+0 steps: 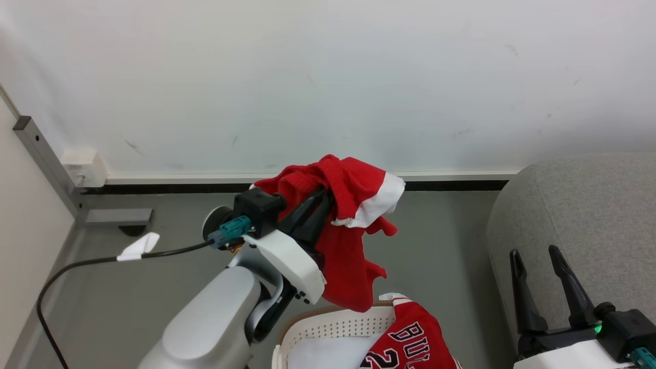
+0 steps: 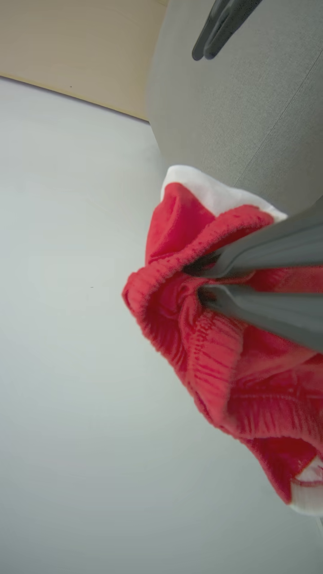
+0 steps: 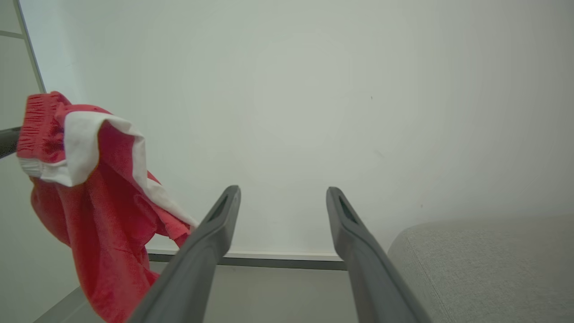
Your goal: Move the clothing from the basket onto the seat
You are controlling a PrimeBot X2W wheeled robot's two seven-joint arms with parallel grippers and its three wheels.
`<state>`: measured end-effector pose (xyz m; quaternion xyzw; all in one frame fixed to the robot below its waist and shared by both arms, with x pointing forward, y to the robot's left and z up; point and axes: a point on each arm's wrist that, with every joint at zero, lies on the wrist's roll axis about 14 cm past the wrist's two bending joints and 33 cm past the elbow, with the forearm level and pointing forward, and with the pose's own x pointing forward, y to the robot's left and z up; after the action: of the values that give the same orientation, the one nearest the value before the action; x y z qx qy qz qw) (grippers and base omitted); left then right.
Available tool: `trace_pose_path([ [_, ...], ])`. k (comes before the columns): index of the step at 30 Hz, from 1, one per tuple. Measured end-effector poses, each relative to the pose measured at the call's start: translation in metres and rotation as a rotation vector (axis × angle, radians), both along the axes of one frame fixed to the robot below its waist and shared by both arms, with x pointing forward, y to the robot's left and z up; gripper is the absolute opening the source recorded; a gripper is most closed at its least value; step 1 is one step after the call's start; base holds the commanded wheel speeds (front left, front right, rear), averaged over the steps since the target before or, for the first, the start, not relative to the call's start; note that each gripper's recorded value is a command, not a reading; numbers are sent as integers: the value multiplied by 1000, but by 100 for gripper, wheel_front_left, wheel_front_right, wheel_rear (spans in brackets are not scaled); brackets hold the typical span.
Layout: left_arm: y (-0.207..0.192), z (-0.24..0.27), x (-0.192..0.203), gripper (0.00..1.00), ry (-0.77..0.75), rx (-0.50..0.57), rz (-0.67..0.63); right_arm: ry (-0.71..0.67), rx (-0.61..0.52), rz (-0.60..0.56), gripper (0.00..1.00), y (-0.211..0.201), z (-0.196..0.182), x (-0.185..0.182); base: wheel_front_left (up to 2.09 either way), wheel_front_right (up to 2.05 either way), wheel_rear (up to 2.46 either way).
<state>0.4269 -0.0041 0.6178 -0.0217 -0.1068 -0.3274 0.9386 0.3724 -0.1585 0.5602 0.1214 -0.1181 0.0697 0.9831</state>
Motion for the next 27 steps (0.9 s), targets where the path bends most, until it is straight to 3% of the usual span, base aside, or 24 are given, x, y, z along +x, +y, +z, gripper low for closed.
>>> trace_pose_path([
  [8, 0, 15, -8, 0, -20, -16, 5, 0, -15, 56, 100, 14, 0, -4, 0, 0, 0],
  [21, -11, 18, -20, 0, -4, -31, -37, 28, -115, 419, 100, 112, -9, -14, 0, 0, 0],
  [27, -21, 19, -35, 0, 17, -57, -82, 116, -208, 533, 100, 144, -38, -11, 0, 0, 0],
])
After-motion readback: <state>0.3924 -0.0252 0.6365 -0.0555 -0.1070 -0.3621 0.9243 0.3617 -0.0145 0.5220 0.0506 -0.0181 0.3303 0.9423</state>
